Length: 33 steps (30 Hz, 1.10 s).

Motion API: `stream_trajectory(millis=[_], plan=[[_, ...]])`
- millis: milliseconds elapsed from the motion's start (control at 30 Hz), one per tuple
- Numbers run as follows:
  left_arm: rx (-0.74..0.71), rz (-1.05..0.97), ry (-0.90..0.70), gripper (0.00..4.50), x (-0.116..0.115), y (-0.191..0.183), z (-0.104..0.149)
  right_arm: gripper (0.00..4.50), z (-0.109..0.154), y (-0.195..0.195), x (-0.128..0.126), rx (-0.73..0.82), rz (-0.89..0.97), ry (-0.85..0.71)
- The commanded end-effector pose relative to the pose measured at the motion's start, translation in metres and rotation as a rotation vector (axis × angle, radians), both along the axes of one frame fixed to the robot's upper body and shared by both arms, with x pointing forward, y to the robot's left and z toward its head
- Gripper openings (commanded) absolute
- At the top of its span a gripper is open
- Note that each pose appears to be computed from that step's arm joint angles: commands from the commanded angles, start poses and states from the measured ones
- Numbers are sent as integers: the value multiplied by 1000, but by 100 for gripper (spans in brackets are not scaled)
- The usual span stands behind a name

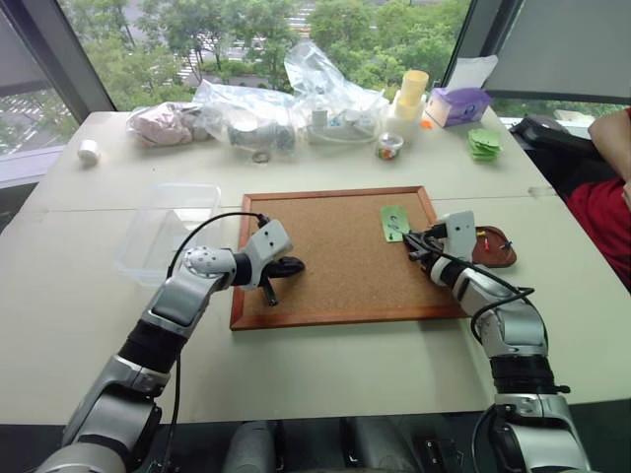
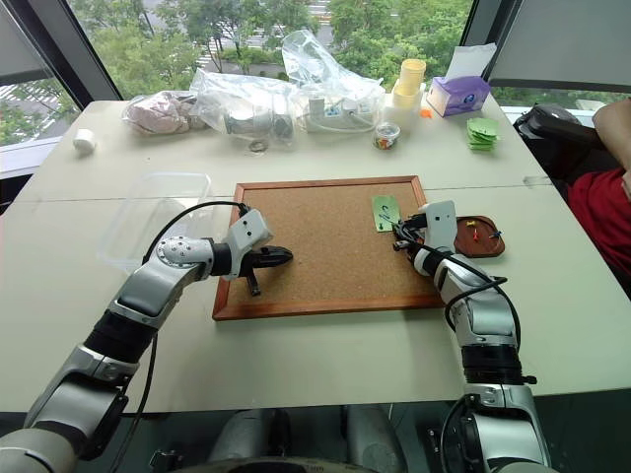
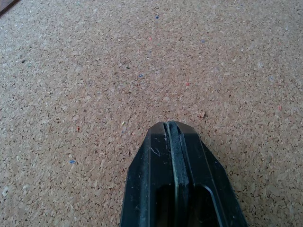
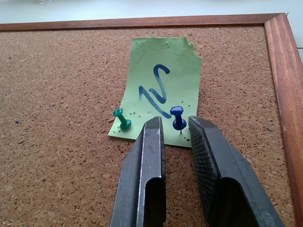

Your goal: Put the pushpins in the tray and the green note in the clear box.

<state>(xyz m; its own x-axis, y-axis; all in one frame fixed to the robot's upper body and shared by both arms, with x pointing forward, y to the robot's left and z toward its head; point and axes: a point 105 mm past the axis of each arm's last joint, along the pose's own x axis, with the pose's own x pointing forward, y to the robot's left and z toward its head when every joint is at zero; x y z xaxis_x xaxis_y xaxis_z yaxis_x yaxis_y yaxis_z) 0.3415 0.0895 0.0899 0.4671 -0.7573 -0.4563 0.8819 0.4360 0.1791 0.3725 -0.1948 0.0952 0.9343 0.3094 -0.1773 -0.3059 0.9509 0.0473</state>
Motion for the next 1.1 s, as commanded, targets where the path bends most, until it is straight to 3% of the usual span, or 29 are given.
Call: stream_trajectory(millis=[33, 100, 300, 533, 667, 833, 933, 1100], plan=[[77, 63, 128, 0, -7, 17, -37, 60, 16, 0, 6, 17, -5, -64], [77, 63, 129, 0, -7, 17, -37, 5, 17, 0, 7, 18, -5, -67], [77, 65, 132, 0, -7, 18, -38, 5, 21, -1, 7, 21, -9, -76], [111, 65, 150, 0, -11, 23, -44, 5, 60, -23, 3, 53, -115, -256], [114, 62, 153, 0, -13, 23, -46, 5, 66, -30, -1, 88, -159, -279], [116, 58, 153, 0, -13, 22, -46, 5, 62, -57, -7, 104, -273, -253], [119, 58, 151, 0, -12, 23, -46, 5, 32, -99, -15, -42, -426, -119], [119, 51, 152, 0, -12, 22, -46, 5, 17, -112, -19, -84, -435, -55]])
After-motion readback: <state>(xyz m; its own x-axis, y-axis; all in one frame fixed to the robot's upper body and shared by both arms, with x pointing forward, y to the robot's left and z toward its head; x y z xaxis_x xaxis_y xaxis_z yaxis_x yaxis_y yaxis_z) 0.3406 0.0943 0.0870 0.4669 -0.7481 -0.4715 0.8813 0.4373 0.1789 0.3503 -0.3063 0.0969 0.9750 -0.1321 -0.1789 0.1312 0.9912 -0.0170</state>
